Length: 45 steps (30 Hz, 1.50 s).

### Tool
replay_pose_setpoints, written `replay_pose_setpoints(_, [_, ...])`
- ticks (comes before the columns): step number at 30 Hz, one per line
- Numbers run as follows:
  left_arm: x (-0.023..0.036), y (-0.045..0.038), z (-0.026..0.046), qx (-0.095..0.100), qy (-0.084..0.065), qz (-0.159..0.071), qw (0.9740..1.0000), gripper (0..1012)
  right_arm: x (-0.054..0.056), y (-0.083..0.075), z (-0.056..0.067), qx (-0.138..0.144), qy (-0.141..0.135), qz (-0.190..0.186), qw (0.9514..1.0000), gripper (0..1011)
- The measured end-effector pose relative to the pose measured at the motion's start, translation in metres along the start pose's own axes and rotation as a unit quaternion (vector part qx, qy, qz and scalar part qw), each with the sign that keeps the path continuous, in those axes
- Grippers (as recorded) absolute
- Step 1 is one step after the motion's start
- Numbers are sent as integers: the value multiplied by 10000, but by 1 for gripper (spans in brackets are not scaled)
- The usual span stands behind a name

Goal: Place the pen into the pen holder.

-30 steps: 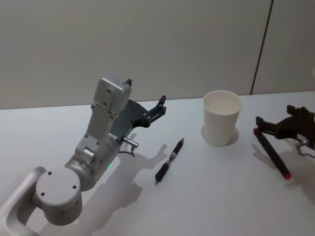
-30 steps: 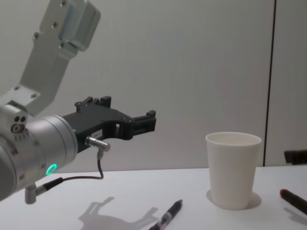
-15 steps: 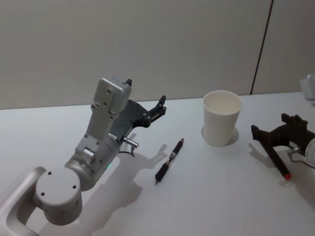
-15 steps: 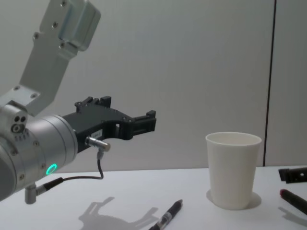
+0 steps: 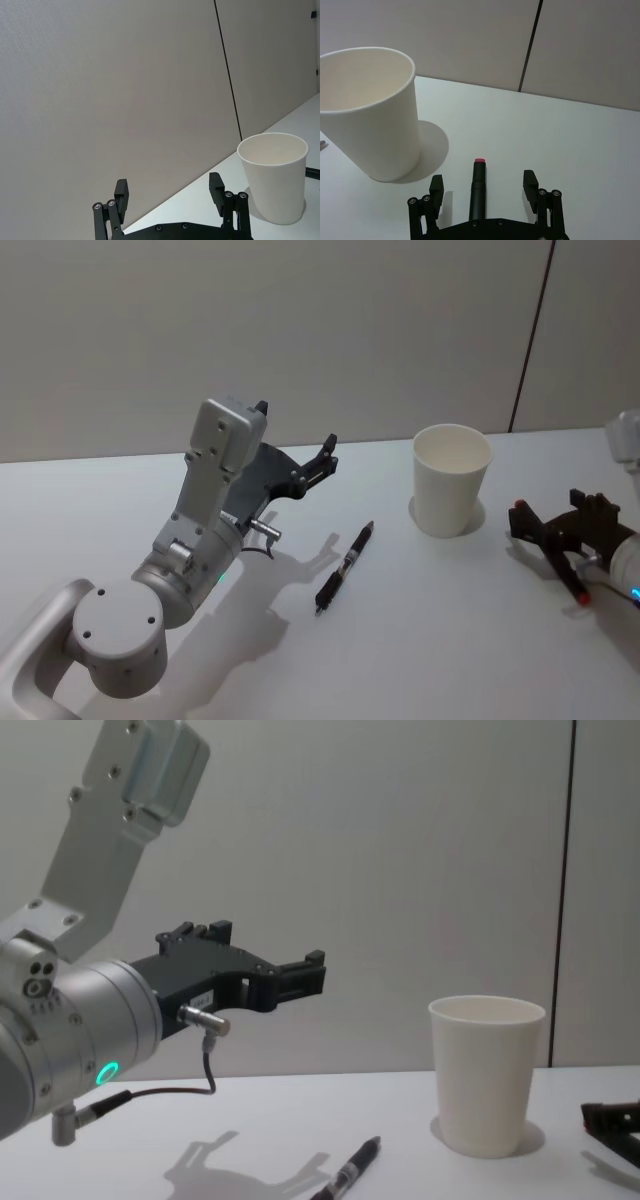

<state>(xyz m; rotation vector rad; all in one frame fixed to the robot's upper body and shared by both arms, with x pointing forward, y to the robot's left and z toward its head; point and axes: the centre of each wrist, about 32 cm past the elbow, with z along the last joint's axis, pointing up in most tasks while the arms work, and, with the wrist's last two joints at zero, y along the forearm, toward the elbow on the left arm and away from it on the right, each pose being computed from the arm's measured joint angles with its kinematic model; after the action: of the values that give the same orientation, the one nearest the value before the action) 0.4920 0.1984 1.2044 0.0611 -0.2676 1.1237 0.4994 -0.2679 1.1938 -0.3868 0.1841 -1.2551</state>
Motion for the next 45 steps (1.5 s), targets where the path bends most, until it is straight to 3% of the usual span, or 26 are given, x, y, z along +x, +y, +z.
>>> replay_pose_setpoints(16, [0, 0, 0, 0, 0, 0, 10000, 1001, -74, 94, -147, -32, 121, 14, 9999, 1001])
replay_pose_setpoints(34, [0, 0, 0, 0, 0, 0, 10000, 1001, -128, 174, -228, -64, 270, 22, 9996, 999])
replay_pose_setpoints(45, [0, 0, 0, 0, 0, 0, 10000, 1001, -156, 194, -245, -71, 334, 49, 9994, 797])
